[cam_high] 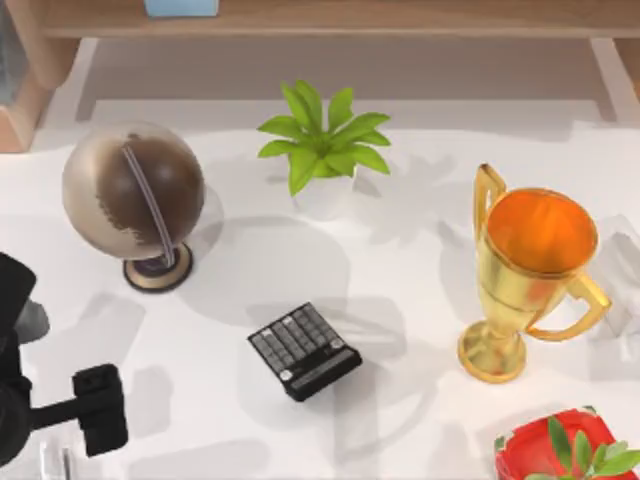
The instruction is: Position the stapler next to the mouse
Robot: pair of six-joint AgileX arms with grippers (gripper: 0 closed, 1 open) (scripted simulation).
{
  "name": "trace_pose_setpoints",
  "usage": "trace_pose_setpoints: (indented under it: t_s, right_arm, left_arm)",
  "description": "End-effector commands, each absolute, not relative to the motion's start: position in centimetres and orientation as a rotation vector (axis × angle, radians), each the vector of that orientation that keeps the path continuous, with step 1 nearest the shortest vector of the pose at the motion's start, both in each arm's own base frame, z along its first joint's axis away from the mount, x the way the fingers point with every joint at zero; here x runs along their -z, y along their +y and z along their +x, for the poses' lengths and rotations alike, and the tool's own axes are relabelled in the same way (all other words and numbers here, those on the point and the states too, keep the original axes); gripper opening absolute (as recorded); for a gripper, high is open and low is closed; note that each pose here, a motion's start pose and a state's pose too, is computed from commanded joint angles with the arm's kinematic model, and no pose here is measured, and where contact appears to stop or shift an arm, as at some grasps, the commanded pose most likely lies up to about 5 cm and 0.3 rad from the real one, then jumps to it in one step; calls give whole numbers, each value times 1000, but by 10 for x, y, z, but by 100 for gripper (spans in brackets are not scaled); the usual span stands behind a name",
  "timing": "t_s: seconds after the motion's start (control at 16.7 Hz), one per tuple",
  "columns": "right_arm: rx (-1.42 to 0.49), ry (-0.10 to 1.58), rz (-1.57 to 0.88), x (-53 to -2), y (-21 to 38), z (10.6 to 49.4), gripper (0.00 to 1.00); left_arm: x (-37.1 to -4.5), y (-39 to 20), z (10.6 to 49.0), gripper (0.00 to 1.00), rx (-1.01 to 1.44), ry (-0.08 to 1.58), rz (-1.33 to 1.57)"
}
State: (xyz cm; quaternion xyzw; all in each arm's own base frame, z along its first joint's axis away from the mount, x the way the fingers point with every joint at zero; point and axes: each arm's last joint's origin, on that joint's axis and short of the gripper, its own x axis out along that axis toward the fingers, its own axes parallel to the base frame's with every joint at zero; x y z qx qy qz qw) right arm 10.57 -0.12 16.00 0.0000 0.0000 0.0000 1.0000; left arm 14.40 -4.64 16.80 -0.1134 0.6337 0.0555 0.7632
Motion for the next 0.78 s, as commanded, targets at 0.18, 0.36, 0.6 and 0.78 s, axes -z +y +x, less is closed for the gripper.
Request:
trace_pose_setpoints:
  t_s: [0.18,0.36,0.6,0.78]
  right_arm:
    - [0,0,0,-160,-1,106,100]
    - [0,0,0,-160,-1,106,100]
    - [0,0,0,-160,-1,106,100]
    - [0,0,0,-160,-1,106,100]
  left_arm:
    - [-168,-53,149,100,-188,1505,-227]
    - [-168,-56,152,100,-219,1559,-215]
    - [-168,-57,152,100,-220,1560,-214]
    - [-162,-56,151,100,-225,1567,-213]
